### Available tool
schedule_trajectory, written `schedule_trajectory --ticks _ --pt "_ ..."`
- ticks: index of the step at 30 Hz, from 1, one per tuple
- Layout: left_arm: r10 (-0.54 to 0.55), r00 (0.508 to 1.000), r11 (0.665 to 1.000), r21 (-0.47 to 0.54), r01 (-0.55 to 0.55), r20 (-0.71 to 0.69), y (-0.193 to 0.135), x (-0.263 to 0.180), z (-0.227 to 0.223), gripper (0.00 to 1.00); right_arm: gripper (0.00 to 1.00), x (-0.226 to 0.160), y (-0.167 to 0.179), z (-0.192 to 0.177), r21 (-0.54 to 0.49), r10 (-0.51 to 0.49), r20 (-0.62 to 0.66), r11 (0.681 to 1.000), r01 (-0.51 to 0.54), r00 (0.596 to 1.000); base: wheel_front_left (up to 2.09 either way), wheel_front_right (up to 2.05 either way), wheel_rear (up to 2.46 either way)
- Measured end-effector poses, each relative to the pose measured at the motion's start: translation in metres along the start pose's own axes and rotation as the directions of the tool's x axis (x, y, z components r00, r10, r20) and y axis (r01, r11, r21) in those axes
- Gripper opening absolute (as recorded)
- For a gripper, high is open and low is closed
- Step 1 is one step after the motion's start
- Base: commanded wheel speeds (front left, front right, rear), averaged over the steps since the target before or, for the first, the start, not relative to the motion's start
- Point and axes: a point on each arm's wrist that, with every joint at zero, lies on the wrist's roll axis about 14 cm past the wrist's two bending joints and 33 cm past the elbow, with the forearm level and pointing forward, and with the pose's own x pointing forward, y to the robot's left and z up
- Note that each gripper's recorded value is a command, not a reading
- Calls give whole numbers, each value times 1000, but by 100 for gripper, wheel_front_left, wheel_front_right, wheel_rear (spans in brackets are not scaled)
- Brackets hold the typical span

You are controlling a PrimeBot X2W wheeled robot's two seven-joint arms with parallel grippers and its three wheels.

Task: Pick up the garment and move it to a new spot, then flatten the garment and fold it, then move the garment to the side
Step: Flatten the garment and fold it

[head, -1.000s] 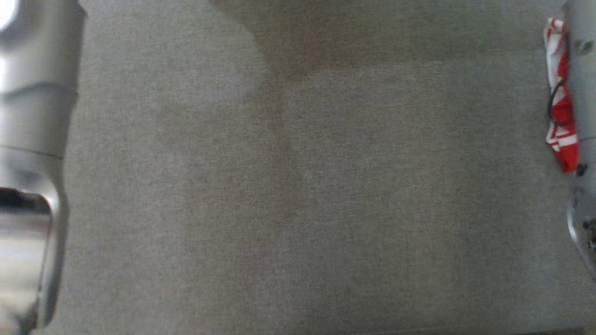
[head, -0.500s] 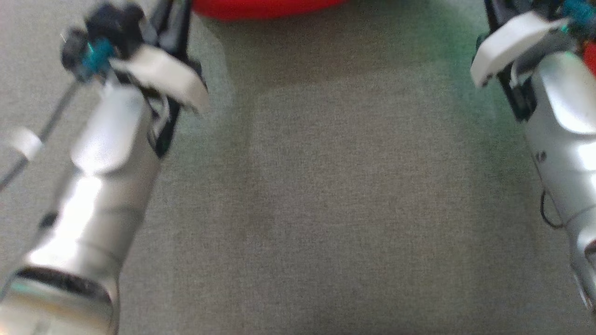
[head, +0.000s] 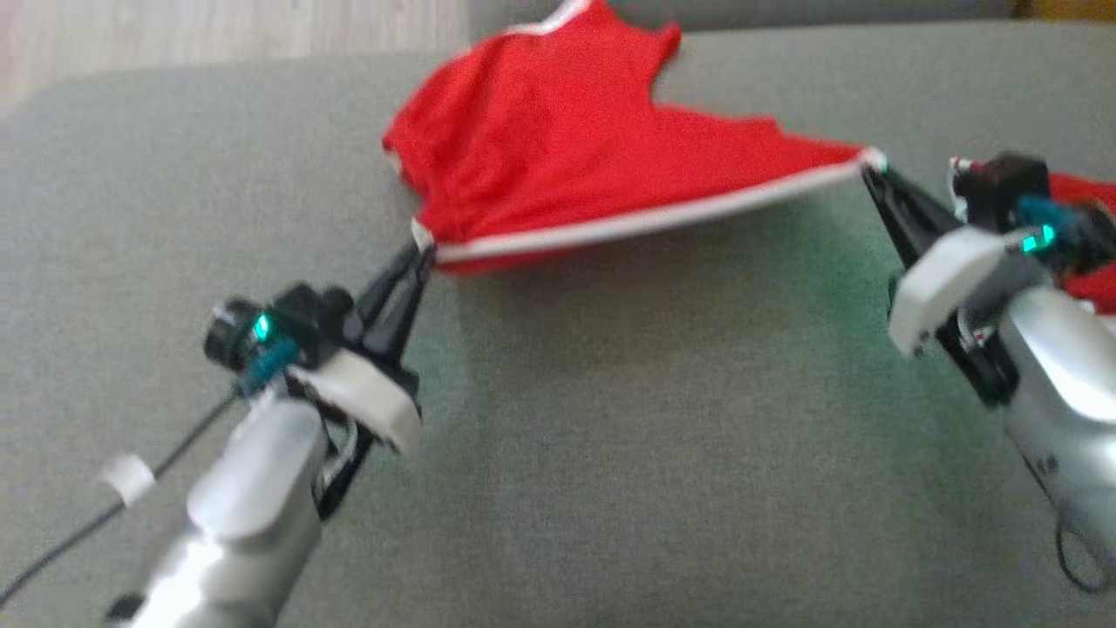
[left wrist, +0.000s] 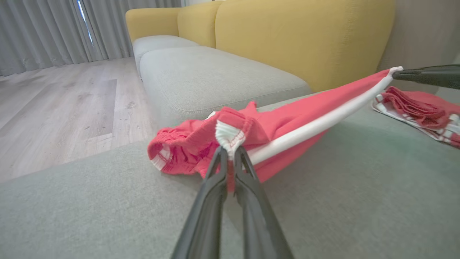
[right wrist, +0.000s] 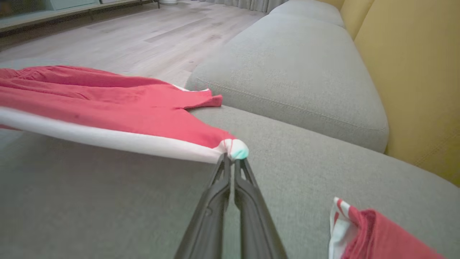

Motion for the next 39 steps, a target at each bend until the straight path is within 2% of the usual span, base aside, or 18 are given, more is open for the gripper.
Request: schedule_trajectory --ticks 15,24,28,33,39 --pt "-71 997 997 -19 71 36 -78 -78 -5 0 0 -108 17 -46 136 -2 -43 991 8 999 0 0 0" --pt "-89 996 995 -53 90 22 -108 -107 -11 0 0 -139 19 -50 149 -20 -43 988 26 999 0 0 0" --pt "-78 997 995 -66 80 26 -111 -109 -8 0 0 -139 12 -38 115 -43 -23 992 45 999 0 0 0" --pt "-26 1000 996 -85 27 16 -98 -107 -8 0 0 -126 12 -27 55 -42 -30 998 43 999 0 0 0" --pt "32 999 996 -81 -29 40 -70 -85 7 0 0 -86 4 2 -58 -30 -11 998 30 999 0 0 0"
